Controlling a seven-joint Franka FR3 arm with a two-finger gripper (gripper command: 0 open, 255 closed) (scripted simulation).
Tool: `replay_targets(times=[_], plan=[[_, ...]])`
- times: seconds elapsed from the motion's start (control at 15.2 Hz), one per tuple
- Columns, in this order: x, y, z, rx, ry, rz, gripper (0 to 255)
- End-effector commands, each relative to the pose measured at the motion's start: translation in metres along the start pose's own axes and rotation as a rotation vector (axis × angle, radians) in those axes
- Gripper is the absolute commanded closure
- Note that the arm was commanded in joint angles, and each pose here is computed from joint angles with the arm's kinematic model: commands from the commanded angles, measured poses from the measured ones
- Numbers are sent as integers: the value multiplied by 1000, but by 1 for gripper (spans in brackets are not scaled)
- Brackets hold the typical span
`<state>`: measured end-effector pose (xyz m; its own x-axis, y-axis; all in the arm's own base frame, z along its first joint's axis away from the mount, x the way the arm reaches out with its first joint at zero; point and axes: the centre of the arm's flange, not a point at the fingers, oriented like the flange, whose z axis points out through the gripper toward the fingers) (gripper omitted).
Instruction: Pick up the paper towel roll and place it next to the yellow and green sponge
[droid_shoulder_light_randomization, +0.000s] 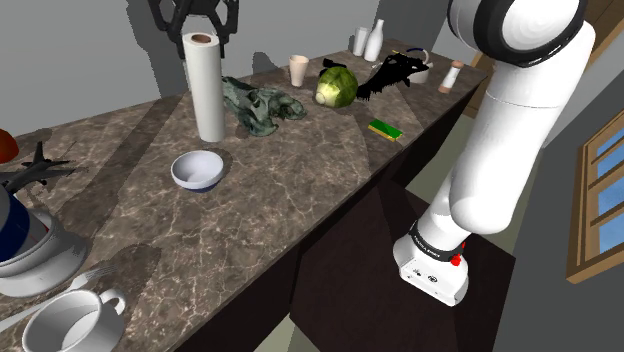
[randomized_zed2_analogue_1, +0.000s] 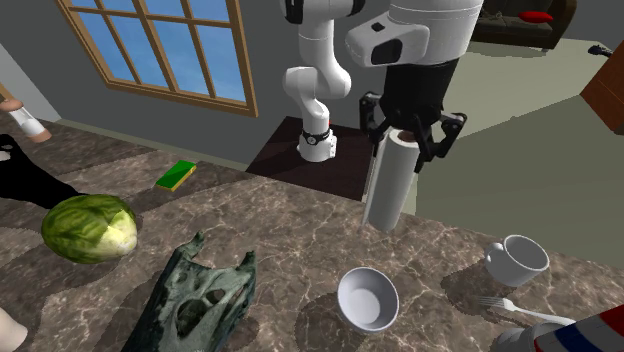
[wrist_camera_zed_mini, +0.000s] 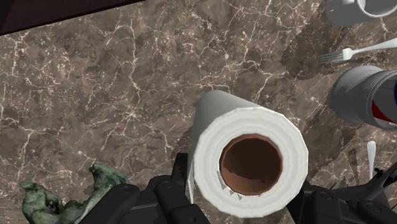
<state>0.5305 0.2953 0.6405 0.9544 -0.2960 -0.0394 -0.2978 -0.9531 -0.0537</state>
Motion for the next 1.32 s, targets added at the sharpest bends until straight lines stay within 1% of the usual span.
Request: replay_targets(times=[0.0, 0.46, 1.25], plan=[[-1, 0, -11, -1, 0, 0, 255], [-3, -2, -47, -1, 0, 0, 255], [45, 146, -16, -1, 0, 0, 255]])
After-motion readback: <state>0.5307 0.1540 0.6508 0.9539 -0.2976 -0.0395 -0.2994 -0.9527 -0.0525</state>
